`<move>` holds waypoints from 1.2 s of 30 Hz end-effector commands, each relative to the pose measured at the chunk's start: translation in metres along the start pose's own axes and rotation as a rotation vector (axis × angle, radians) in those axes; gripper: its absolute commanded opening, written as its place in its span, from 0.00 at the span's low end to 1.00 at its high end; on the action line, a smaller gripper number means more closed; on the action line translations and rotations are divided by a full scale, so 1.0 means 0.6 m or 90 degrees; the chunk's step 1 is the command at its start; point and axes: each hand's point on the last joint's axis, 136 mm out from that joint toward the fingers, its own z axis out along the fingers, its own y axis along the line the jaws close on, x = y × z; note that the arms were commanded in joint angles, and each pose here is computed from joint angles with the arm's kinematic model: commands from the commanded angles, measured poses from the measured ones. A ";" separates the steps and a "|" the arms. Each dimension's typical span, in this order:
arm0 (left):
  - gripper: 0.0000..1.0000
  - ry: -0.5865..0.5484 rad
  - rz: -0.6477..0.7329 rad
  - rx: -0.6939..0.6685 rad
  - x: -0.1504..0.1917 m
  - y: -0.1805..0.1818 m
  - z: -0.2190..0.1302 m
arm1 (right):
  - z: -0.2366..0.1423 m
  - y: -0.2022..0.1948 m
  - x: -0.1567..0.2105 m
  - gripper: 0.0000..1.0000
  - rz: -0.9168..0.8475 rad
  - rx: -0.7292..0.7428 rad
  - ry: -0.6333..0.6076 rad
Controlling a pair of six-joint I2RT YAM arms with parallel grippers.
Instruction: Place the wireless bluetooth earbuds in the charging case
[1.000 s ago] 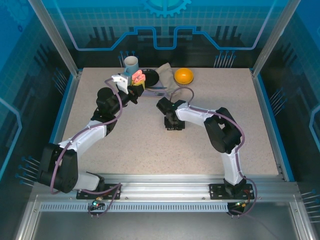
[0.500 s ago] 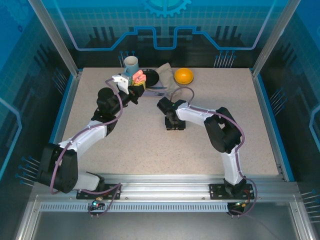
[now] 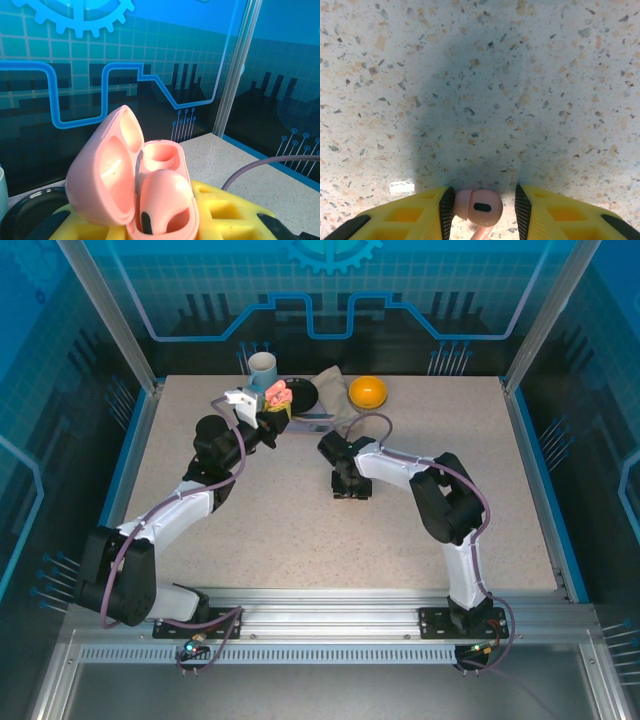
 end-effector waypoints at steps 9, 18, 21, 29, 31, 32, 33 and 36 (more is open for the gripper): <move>0.00 -0.018 0.022 0.015 -0.016 -0.009 0.010 | 0.025 -0.009 -0.031 0.40 0.061 -0.017 0.003; 0.00 -0.016 0.021 0.016 -0.014 -0.009 0.011 | 0.026 -0.016 -0.025 0.37 0.038 0.016 0.009; 0.00 -0.017 0.021 0.016 -0.015 -0.010 0.011 | 0.023 -0.016 -0.026 0.36 0.033 0.029 0.008; 0.00 -0.018 0.022 0.017 -0.016 -0.011 0.009 | 0.020 -0.009 -0.024 0.35 0.030 0.033 0.012; 0.00 -0.018 0.022 0.018 -0.017 -0.012 0.010 | 0.020 -0.009 -0.021 0.35 0.032 0.031 0.014; 0.00 -0.019 0.021 0.017 -0.017 -0.012 0.010 | 0.020 -0.009 -0.020 0.36 0.034 0.031 0.016; 0.00 -0.018 0.021 0.018 -0.017 -0.012 0.010 | 0.019 -0.009 -0.017 0.37 0.035 0.031 0.016; 0.00 -0.019 0.021 0.018 -0.016 -0.012 0.009 | 0.018 -0.014 -0.010 0.38 0.049 0.037 0.020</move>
